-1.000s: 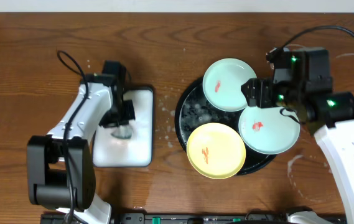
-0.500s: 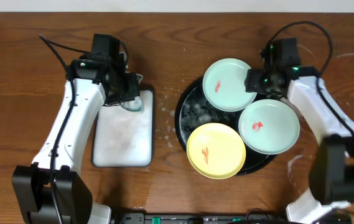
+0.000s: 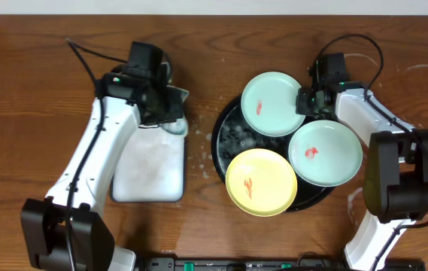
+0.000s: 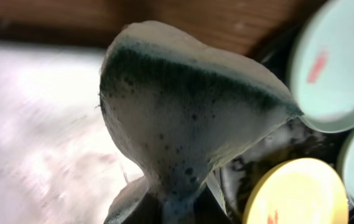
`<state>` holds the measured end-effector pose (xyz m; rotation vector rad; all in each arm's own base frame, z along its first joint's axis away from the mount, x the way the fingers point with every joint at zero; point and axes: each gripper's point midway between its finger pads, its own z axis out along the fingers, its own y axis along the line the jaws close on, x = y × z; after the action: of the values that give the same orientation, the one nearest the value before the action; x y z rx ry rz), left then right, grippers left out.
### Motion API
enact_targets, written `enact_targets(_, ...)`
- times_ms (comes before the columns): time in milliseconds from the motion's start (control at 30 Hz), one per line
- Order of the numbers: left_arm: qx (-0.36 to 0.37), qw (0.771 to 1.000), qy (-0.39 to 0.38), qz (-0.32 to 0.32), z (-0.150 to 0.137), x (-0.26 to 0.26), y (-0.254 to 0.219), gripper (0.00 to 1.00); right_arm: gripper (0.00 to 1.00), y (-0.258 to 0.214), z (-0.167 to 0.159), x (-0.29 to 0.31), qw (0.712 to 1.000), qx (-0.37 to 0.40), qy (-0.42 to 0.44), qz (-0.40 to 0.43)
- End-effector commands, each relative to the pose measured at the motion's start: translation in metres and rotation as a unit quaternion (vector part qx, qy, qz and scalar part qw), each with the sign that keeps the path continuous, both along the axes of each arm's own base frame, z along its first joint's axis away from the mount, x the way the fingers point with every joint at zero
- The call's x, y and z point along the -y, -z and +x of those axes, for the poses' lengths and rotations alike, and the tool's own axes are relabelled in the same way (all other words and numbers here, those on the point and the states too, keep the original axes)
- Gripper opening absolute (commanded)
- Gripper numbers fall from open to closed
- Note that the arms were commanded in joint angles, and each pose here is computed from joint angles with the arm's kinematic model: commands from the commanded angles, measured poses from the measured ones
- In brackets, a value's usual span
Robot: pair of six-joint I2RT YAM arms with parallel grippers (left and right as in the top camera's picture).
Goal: Clean dirty plates on tray and stack at the side
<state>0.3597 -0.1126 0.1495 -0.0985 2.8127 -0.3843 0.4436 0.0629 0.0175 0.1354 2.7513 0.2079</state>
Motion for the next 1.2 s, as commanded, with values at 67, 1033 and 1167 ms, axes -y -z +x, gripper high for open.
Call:
enact_targets(67,0.050,0.998,0.040,-0.019,0.014,0.036,-0.013,0.08,0.01,0.004,-0.015,-0.028,0.998,-0.033,-0.022,0.038)
enact_targets(1033,-0.057,0.994,0.040,-0.088,0.012,0.196,0.154,0.07,0.01,0.016,-0.059,-0.034,0.993,-0.119,-0.003,0.000)
enact_targets(1167,-0.030,0.999,0.007,0.022,0.029,0.141,0.168,0.08,0.01,0.016,-0.059,-0.034,0.993,-0.120,-0.003,0.002)
